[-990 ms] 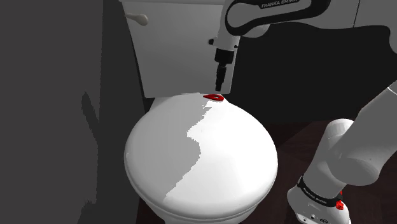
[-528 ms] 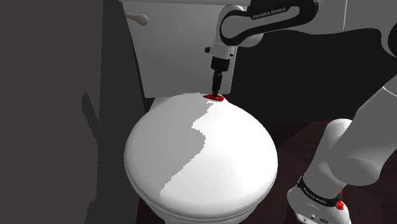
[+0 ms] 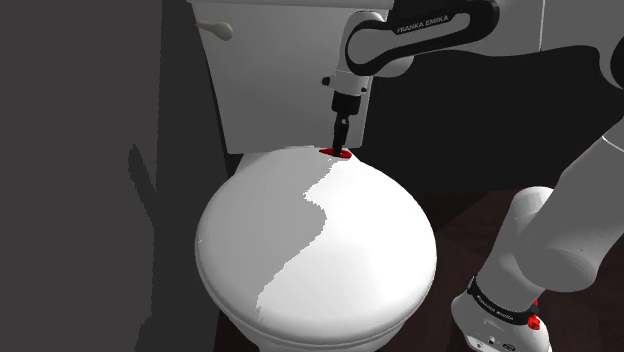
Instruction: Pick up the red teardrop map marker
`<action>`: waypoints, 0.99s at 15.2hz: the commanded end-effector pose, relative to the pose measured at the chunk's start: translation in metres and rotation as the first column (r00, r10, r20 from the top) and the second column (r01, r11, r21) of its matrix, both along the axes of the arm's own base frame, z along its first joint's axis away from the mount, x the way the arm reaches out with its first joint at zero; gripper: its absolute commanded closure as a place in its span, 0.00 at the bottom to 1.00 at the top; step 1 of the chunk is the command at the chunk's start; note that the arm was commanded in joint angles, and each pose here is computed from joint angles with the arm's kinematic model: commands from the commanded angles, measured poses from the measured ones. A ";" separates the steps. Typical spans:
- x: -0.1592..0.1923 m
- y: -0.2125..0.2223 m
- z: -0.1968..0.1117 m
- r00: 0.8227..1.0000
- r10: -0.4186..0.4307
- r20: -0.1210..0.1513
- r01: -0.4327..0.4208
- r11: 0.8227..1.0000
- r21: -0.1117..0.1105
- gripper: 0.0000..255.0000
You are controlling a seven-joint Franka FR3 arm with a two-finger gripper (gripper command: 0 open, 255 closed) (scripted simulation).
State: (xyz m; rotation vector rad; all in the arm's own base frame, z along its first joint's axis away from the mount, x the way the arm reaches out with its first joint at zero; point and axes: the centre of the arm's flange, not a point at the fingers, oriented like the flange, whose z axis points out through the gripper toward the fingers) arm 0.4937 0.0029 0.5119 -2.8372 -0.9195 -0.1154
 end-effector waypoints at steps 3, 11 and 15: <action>0.000 0.000 -0.001 1.000 0.000 -0.002 0.000 1.000 0.000 1.00; 0.001 0.000 0.035 1.000 0.000 -0.002 0.000 1.000 0.000 1.00; 0.001 0.000 0.056 1.000 0.000 -0.002 0.000 1.000 0.000 1.00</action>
